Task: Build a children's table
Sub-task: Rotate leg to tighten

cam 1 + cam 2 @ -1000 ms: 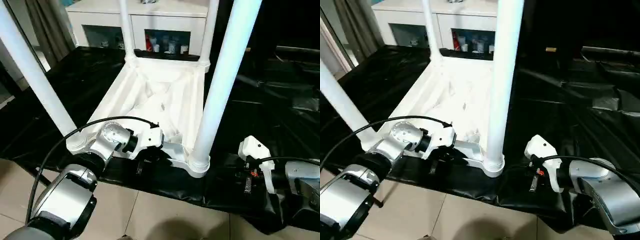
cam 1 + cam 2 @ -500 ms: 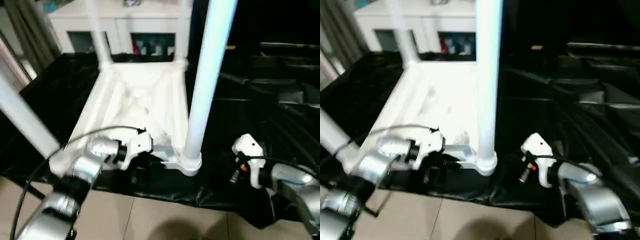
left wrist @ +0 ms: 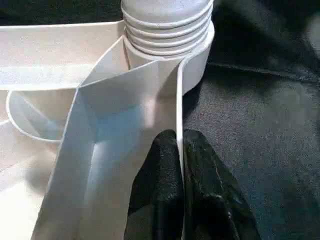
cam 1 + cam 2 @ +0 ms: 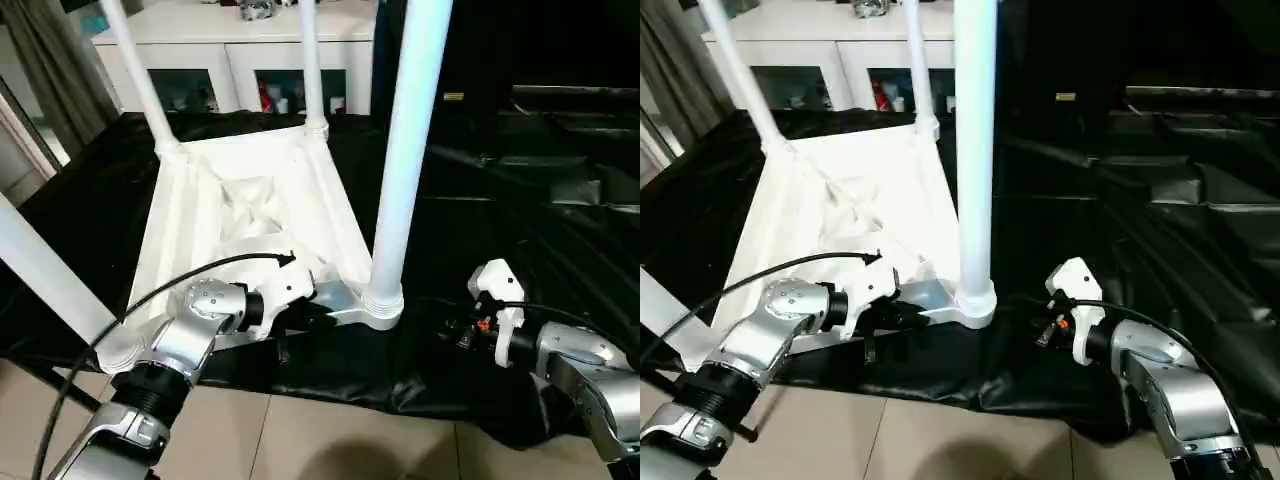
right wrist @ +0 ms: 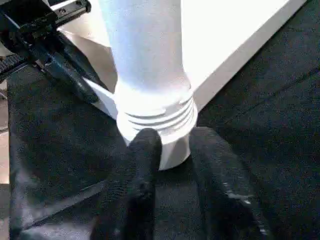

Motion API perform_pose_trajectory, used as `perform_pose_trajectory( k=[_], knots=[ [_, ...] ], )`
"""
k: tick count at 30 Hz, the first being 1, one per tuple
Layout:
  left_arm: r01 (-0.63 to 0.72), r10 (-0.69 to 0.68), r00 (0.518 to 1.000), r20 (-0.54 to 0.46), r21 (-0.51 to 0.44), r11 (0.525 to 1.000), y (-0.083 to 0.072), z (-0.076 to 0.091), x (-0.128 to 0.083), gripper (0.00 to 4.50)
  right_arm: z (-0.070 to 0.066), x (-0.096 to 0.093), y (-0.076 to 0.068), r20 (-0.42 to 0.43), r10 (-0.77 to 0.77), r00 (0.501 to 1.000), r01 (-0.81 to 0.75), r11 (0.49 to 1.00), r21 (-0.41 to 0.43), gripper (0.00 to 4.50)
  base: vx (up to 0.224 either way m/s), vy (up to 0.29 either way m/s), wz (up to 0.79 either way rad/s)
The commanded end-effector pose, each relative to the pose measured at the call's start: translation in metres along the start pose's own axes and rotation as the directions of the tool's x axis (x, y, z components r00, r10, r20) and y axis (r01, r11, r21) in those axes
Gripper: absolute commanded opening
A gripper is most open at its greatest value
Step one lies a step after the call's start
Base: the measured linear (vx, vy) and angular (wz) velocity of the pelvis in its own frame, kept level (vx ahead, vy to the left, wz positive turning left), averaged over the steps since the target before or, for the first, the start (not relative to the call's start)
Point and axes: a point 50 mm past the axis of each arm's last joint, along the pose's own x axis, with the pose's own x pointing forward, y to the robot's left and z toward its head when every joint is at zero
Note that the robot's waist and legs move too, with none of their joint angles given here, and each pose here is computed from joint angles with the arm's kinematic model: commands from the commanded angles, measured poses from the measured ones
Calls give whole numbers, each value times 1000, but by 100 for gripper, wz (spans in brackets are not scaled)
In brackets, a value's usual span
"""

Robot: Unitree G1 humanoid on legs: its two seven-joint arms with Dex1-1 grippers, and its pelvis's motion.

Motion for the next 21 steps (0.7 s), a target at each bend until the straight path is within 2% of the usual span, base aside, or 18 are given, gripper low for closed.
perform_pose_trajectory(
  k=[1,3,7,16,20,21],
  knots=[
    [6,-4,1000,31,-73,997,-4,-8,1,29,4,2,2,10,7,1000,-7,1000,-26,158,0,0,0],
    [-3,5,1000,25,-79,997,-3,-8,-1,58,4,2,2,12,6,1000,-6,1000,-27,166,0,0,0],
    [-21,22,1000,16,-55,998,0,-6,-5,66,3,2,3,14,8,1000,-8,1000,-29,206,0,0,0],
    [-15,14,1000,-19,-44,999,2,-7,-10,66,2,1,4,8,12,1000,-12,999,-44,290,0,0,0],
    [-6,5,999,-32,-40,999,1,-7,-10,66,3,2,4,9,13,1000,-12,999,-48,307,0,0,0],
    [-9,7,999,-42,-32,999,2,-8,-9,66,4,2,4,9,15,1000,-15,999,-52,323,0,0,0]
  ],
)
